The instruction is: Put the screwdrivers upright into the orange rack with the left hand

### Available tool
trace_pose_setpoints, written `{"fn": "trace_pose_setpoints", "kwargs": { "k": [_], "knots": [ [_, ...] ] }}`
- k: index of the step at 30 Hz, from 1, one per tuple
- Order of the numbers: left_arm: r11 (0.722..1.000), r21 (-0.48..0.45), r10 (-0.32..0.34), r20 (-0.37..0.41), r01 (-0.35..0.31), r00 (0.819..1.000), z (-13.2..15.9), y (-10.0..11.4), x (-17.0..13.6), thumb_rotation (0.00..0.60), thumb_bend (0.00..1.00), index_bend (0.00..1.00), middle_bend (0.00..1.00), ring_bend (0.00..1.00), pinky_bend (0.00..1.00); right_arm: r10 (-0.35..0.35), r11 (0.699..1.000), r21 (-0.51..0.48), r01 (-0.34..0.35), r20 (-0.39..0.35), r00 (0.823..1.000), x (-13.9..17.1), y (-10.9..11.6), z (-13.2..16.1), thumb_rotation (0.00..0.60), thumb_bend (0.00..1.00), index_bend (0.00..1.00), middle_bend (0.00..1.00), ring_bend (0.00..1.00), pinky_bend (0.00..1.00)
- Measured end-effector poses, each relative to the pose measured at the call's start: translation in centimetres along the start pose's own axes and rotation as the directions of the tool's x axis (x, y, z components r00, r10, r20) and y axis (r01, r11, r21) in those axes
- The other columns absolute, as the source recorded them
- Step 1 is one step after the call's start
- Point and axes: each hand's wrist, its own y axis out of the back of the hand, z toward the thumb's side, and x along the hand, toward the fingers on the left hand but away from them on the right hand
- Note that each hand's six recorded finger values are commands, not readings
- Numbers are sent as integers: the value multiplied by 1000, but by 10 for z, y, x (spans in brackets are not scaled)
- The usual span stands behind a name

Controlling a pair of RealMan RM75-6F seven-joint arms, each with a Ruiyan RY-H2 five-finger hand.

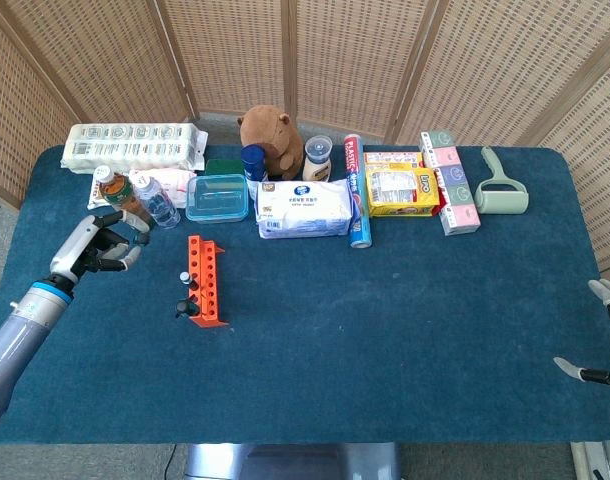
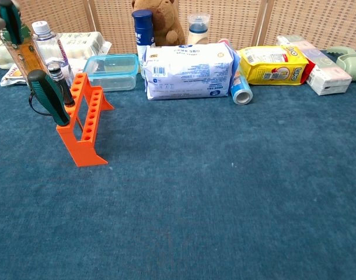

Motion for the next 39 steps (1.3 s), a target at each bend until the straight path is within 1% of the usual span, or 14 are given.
{"fn": "trace_pose_setpoints", "kwargs": {
  "k": [4, 8, 14, 19, 23, 28, 33, 35, 39],
  "knots": [
    [997, -65, -50, 46, 52, 998, 4, -6, -3, 600, 444, 589, 1000, 1000, 1000, 1, 1000, -1, -1, 0, 1000, 0, 0, 0, 600, 0, 17, 18, 0, 0],
    [985, -128, -102, 94, 114, 990, 6, -13, -6, 600, 443, 590, 1000, 1000, 1000, -2, 1000, -1, 2, -1, 1000, 0, 1, 0, 600, 0, 17, 17, 0, 0],
    [965, -196, -148, 145, 175, 978, 5, -19, -2, 600, 423, 590, 1000, 1000, 1000, -1, 1000, -2, 1, -1, 1000, 0, 1, 0, 600, 0, 17, 17, 0, 0],
    [942, -268, -160, 171, 202, 972, 3, -24, 3, 600, 423, 590, 1000, 1000, 1000, -4, 1000, -5, 4, 1, 1000, 0, 2, -1, 600, 0, 17, 17, 0, 0],
    [915, -333, -175, 186, 229, 967, 1, -30, 6, 600, 423, 589, 1000, 1000, 1000, -2, 1000, -6, 2, 1, 1000, 0, 2, -2, 600, 0, 17, 17, 0, 0],
    [899, -362, -188, 193, 248, 963, 0, -33, 10, 600, 424, 589, 1000, 1000, 1000, -3, 1000, -9, 3, 1, 1000, 0, 2, -2, 600, 0, 17, 17, 0, 0],
    [876, -406, -199, 189, 261, 962, -2, -40, 15, 600, 425, 589, 1000, 1000, 1000, -3, 1000, -9, 3, 0, 1000, 0, 2, -2, 600, 0, 17, 17, 0, 0],
    [869, -418, -204, 188, 266, 961, -3, -42, 17, 600, 426, 589, 1000, 1000, 1000, -3, 1000, -10, 4, 2, 1000, 0, 3, -2, 600, 0, 17, 17, 0, 0],
    [872, -414, -204, 179, 261, 963, -5, -43, 19, 600, 431, 590, 1000, 1000, 1000, -7, 1000, -12, 7, 2, 1000, 1, 3, -2, 600, 0, 17, 17, 0, 0]
  ]
}}
